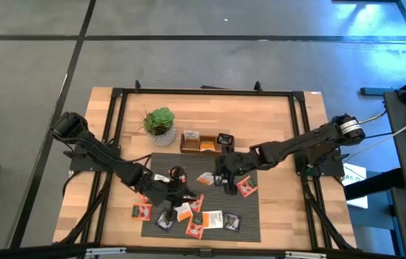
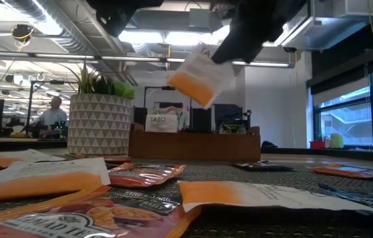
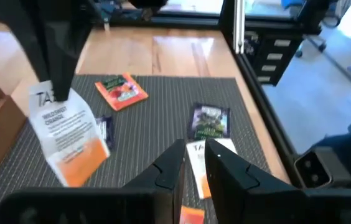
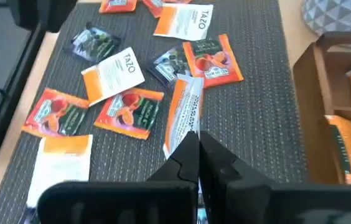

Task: Pick & Place Tea
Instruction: Put the white tea bag into the left section of the wooden organizer

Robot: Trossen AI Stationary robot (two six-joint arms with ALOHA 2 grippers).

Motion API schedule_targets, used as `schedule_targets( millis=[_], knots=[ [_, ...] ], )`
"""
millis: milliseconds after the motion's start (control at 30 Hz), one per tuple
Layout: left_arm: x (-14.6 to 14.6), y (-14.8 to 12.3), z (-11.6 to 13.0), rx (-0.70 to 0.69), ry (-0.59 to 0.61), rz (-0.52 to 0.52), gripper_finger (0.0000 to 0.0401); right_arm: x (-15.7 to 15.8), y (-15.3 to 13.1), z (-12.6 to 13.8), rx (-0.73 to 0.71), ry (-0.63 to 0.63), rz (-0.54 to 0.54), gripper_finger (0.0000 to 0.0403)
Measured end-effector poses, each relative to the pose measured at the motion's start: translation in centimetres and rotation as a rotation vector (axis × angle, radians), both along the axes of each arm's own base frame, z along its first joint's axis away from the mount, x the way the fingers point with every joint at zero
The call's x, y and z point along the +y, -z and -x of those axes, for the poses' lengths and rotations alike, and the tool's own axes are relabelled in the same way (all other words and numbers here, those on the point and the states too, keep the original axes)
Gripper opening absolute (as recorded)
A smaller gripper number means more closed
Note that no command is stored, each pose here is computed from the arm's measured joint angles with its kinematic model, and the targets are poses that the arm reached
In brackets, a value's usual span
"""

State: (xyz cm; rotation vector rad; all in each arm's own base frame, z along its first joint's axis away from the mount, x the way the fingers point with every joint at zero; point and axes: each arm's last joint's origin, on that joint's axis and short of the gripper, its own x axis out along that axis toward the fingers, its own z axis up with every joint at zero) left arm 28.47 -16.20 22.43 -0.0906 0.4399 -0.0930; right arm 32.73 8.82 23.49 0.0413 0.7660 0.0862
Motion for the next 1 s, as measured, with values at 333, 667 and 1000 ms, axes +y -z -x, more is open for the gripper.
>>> schedule_targets(
  millis=[333,667,1000],
  knots=[
    [0.1,-0.4,-0.2,-0.048,-0.033,-0.007,0.0059,2.6,0.4,1.1,0.042,-0.051,0.042,0.0004],
    [0.2,-0.5,-0.3,-0.062,-0.056,-0.011,0.0059,2.8,0.7,1.1,0.043,-0.043,0.053,0.0004],
    [1.8,-0.5,-1.1,-0.06,-0.151,0.06,0.0111,2.8,0.5,1.0,0.017,-0.042,0.045,0.0004]
  ],
)
